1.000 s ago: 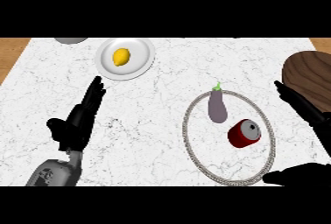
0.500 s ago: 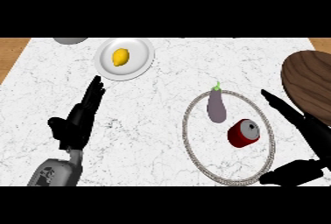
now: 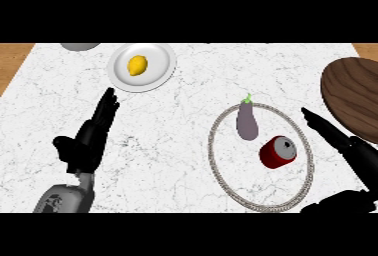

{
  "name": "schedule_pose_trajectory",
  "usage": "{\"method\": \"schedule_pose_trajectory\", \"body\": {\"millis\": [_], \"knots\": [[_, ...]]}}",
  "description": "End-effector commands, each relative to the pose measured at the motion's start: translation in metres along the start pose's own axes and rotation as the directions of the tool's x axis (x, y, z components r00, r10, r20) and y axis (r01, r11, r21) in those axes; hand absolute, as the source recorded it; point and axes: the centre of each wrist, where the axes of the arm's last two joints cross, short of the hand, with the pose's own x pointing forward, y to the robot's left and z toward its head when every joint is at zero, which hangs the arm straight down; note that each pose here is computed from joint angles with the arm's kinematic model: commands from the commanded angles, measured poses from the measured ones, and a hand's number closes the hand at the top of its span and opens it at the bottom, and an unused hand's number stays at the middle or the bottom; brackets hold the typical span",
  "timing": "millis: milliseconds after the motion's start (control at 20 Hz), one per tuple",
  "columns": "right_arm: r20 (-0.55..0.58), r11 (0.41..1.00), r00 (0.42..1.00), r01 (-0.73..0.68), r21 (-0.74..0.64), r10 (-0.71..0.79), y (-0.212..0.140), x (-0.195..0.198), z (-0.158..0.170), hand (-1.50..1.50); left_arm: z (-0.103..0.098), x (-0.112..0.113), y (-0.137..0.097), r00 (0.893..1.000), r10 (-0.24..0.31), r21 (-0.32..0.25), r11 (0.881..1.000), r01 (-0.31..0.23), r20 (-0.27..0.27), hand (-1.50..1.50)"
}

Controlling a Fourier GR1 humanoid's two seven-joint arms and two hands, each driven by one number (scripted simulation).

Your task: Pick the can from the placemat and place it in the bowl

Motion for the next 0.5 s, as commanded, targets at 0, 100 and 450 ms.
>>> {"method": "schedule_pose_trajectory", "body": {"millis": [0,100,450], "knots": [[0.008,0.999,0.999,0.039,0.007,-0.039,0.013,-0.028,-0.004,-1.5,0.005,0.006,0.011,1.0,-0.007,-0.015,1.0,0.007,0.005,0.0],[0.027,0.997,0.996,0.082,0.013,-0.082,0.005,-0.013,0.004,-1.5,0.0,-0.013,-0.006,1.0,0.008,-0.009,1.0,-0.008,-0.003,0.0],[-0.003,0.992,0.993,0.122,0.024,-0.122,0.014,-0.026,-0.02,-1.5,-0.013,0.017,-0.001,1.0,-0.006,0.004,1.0,0.006,0.016,0.0]]}}
